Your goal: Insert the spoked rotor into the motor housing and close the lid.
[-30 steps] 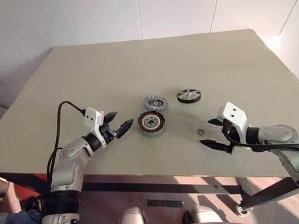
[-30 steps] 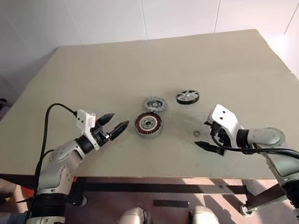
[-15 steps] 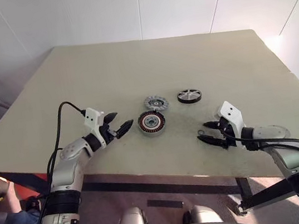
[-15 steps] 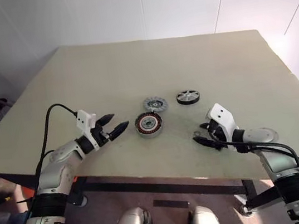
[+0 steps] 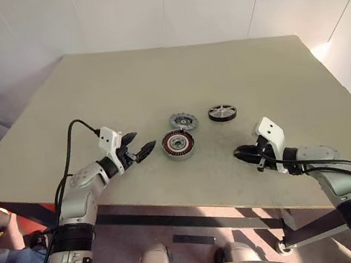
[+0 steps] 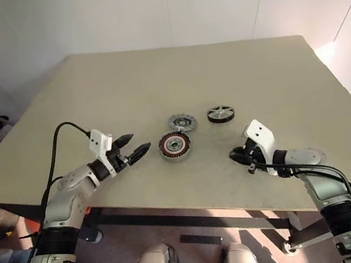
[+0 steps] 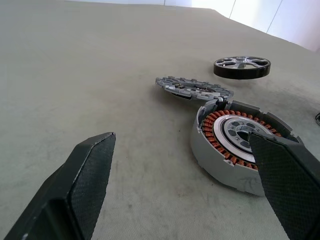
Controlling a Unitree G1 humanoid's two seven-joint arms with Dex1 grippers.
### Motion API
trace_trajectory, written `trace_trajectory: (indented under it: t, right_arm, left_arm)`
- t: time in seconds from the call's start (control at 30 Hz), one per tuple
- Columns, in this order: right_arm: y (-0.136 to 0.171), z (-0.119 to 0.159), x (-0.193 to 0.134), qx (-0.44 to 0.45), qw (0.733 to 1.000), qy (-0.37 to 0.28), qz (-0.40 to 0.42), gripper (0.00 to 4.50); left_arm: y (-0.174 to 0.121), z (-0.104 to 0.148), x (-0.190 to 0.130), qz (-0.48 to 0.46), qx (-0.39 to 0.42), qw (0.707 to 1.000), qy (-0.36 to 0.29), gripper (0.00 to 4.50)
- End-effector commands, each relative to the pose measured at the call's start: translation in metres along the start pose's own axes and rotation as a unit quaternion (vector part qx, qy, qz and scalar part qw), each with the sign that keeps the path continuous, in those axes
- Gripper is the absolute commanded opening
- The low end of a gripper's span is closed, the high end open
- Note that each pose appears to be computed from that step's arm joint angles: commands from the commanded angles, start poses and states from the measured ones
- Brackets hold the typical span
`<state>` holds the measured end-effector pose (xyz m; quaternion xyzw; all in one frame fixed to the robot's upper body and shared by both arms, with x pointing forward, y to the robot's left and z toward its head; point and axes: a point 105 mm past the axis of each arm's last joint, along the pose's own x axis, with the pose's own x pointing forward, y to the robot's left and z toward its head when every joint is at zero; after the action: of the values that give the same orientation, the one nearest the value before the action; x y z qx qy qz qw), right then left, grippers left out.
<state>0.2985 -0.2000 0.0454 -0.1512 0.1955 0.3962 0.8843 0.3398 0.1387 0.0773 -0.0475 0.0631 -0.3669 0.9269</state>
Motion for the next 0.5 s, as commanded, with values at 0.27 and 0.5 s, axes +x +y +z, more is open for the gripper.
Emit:
trace_trajectory:
  t: [0.27,0.5]
  right_arm:
    - [0.019,0.1,0.03,-0.098,0.989,-0.107,0.034,0.59]
    - [0.045,0.121,0.067,-0.11,0.985,-0.11,0.08,0.59]
  left_arm:
    - [0.001,0.013,0.003,-0.002,0.021,1.0,-0.017,4.5]
    - [0.0,0.012,0.004,-0.001,0.021,1.0,-0.017,4.5]
